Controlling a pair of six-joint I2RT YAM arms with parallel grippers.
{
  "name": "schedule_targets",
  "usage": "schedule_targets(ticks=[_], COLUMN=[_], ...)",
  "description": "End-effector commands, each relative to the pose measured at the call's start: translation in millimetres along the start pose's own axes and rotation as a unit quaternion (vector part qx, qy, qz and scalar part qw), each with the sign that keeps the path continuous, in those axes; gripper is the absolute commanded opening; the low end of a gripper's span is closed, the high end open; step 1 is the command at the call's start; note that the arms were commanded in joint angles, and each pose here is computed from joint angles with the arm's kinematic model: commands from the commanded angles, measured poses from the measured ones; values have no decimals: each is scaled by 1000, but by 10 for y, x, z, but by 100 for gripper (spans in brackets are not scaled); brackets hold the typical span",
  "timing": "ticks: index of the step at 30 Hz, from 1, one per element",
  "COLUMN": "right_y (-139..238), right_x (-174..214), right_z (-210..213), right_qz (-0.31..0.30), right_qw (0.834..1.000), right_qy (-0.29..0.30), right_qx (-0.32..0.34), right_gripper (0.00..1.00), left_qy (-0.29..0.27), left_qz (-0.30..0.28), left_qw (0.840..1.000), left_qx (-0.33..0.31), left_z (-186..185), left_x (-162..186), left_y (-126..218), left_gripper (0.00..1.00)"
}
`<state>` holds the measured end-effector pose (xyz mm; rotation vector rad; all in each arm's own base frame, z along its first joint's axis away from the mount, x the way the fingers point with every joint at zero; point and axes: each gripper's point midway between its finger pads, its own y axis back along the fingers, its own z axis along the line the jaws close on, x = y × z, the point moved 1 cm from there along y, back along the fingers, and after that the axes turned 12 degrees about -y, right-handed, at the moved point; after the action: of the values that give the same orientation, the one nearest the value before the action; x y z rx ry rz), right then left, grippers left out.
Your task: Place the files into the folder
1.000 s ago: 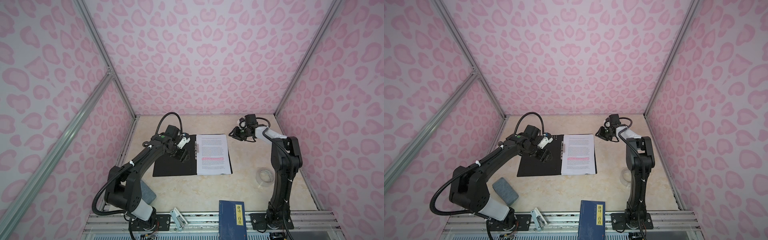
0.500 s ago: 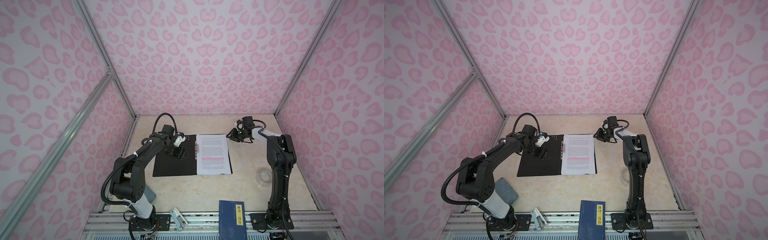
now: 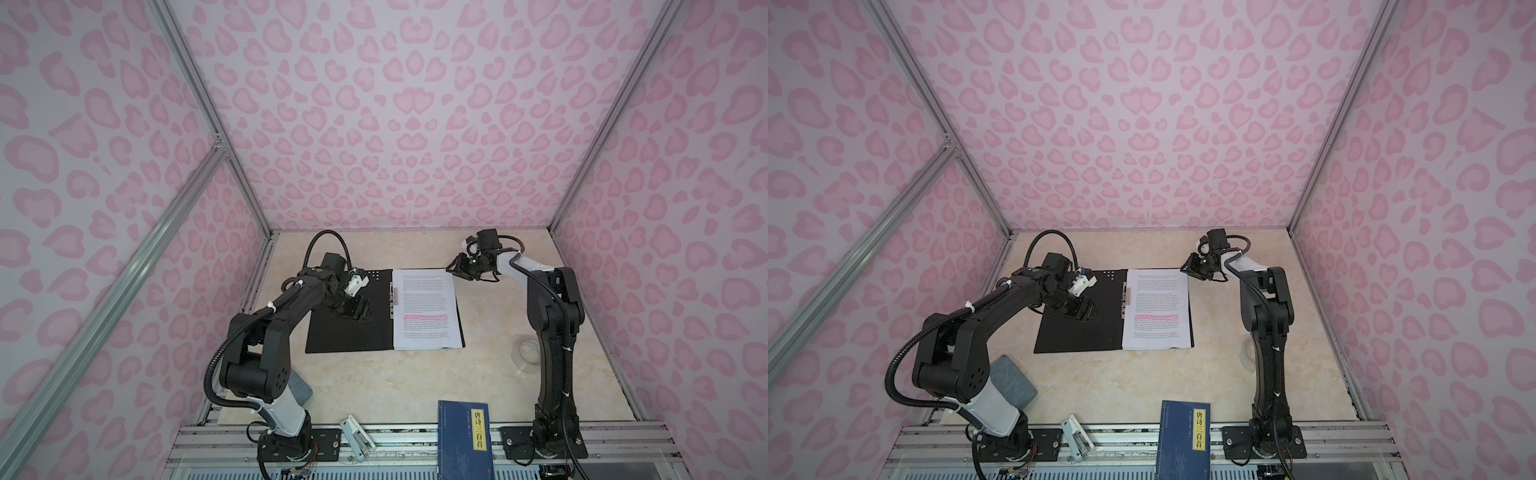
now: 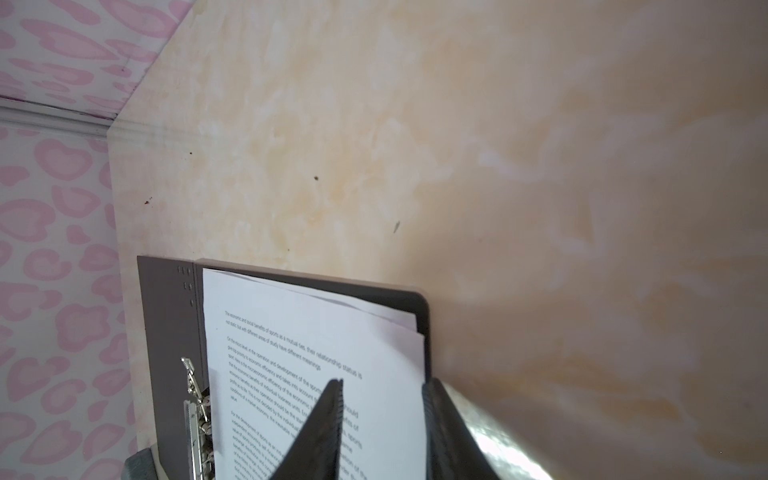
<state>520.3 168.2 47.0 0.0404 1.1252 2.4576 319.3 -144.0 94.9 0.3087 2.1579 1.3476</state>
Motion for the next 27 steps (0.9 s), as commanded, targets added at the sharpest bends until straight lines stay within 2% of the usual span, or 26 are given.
schedule_targets(ticks=[1,9,18,24,27], right_y=[-39,-67,454,615,716], right_x=[69,77,-164,-30,146], right_z=[8,25,129,209,388], right_qz=[17,13,-82,-92,-91], right_qw=[1000,999,994,994,992], right_qy=[11,30,41,48,79], right_qx=[12,33,59,47,46], right_gripper=[35,35,36,34,32], left_qy=[-3,-3,-3,0,20], left_qz=[-3,-5,-12,-18,-22], left_qw=[1000,1000,1000,1000,1000], left_qx=[10,11,6,1,-4], left_z=[-3,19,31,41,74], left_x=[-10,-20,-34,-60,-94], left_y=[-32,-22,20,65,89], left_gripper=[68,68,67,67,67])
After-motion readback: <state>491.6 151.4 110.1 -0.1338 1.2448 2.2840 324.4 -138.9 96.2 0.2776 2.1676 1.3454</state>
